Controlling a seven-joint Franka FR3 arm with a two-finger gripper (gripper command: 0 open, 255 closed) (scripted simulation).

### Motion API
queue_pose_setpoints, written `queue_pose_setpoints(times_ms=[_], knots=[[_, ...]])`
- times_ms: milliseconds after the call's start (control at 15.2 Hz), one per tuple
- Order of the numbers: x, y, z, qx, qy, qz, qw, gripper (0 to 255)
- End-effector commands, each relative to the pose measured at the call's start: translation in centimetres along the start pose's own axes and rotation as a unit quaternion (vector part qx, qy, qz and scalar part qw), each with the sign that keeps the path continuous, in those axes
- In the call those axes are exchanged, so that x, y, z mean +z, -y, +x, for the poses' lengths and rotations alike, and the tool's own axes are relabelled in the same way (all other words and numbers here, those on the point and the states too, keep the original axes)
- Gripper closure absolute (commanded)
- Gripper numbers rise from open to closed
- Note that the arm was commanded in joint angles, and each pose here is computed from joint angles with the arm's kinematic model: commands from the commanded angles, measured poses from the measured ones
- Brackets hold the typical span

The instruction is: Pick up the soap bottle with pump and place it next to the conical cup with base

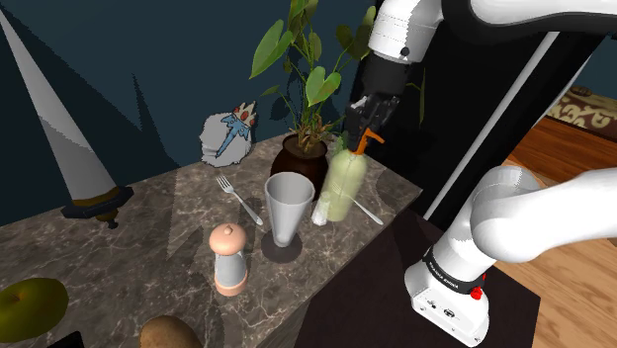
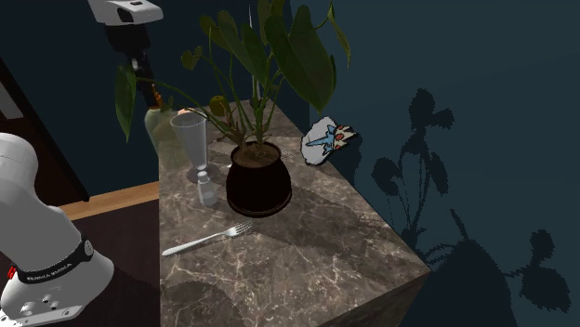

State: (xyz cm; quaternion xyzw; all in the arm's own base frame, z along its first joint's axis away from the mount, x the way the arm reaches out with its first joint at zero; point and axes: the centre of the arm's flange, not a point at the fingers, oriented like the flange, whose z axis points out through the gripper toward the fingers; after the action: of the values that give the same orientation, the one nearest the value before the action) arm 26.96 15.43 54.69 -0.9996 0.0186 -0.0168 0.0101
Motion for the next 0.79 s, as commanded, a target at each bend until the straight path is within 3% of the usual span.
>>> queue_pose_setpoints(times_ms=[0,726], knots=[[1.1,-0.1,0.0,0.0,0.0,0.0,1.0,255],[6.9,-0.2,-0.2,0.0,0.0,0.0,1.0,255]])
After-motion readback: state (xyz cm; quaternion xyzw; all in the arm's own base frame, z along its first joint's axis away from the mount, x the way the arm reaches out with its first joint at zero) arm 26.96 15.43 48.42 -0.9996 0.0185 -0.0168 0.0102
